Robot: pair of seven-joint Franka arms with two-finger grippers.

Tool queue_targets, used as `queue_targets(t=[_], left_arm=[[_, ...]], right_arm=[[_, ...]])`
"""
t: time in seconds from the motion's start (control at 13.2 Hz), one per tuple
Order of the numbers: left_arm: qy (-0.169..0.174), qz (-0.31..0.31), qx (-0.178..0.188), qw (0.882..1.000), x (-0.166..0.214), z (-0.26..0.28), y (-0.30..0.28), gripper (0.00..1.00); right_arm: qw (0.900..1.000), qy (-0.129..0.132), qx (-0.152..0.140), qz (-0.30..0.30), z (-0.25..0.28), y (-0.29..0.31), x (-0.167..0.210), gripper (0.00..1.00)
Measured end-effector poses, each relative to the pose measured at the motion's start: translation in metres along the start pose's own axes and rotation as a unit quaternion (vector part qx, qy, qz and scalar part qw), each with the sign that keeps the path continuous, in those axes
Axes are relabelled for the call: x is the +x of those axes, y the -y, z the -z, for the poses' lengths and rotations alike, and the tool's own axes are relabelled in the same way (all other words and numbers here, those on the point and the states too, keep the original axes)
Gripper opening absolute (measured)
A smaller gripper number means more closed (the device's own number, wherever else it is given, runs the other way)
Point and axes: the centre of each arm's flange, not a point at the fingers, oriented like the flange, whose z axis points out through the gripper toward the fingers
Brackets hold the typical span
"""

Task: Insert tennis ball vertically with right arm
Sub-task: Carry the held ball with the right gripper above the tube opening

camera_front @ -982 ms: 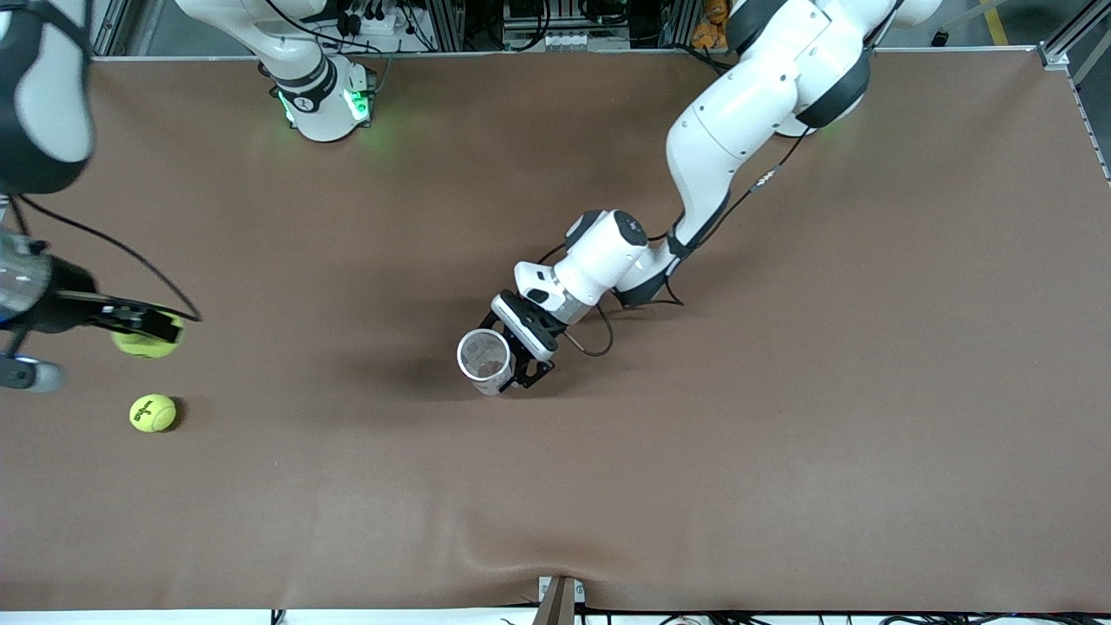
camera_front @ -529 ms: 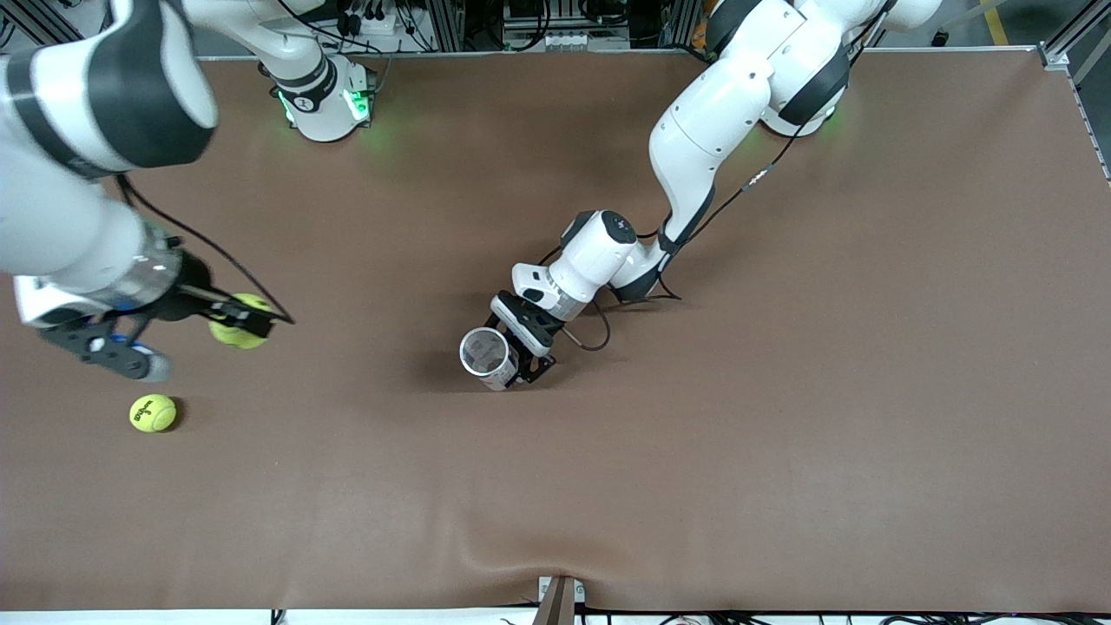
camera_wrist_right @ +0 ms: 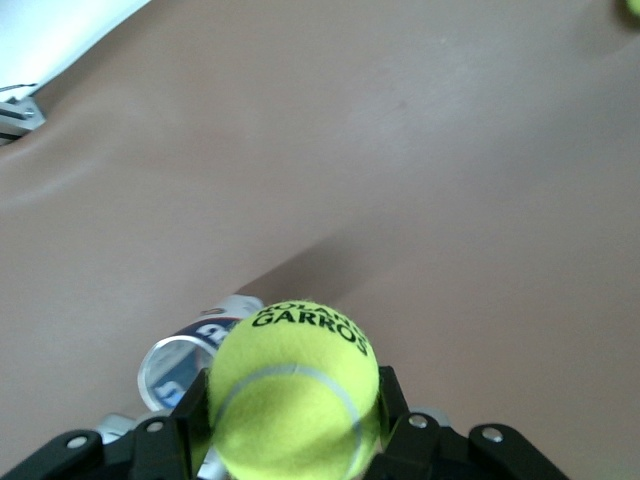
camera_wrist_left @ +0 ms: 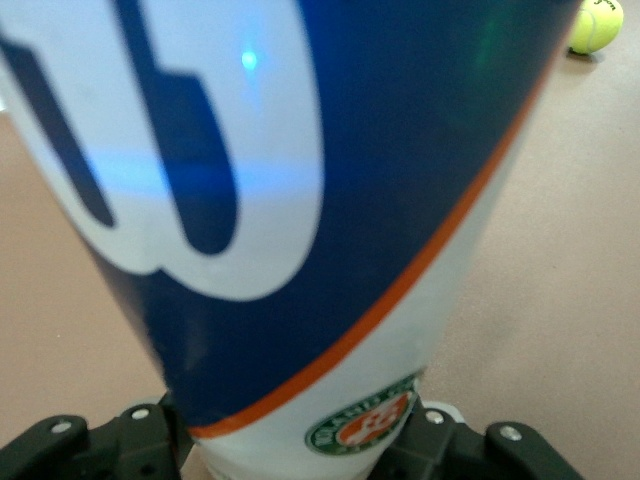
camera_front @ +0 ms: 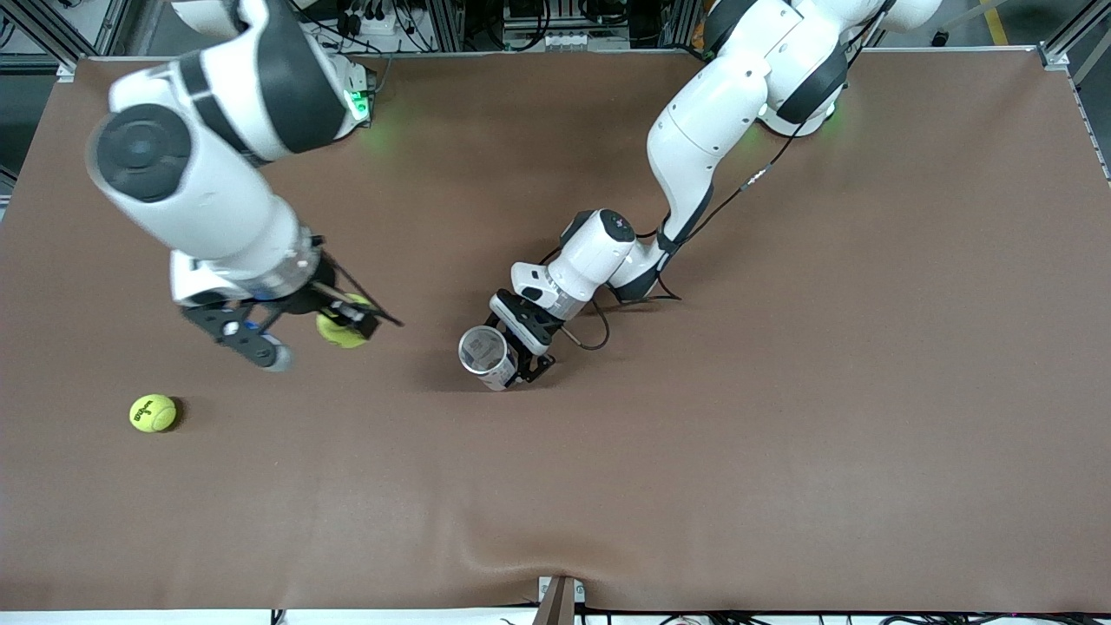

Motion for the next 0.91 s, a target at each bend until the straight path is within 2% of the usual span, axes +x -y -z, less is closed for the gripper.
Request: queue_targets(t=[0.15,0.45,0.68,0.91], left_arm=[[0.000,0.000,0.000,1.000,0.000,0.000,0.000,0.75],[-0.001,-0.001,0.001,1.000,0.000,0.000,-0.001,0.75],[-0.003,-0.001,0.002,1.000,-0.001,0.000,-0.001,0.75],[-0.005,0.003,0.004,1.000,-0.002,0.000,-0.001,0.75]], right_arm=[[1.000,-0.003,0.005,-0.016,-0.017,0.024,-0.021,0.67],[1.000,0.004,-0.010,-0.018,-0.058,0.062,-0.067,0.67],[1.000,-0.003,-0.004,-0.028,-0.083,0.079,-0.077,0.67],[0.999,-0.010,-0.009,-0.031,-0.115,0.090,-0.081,0.67]])
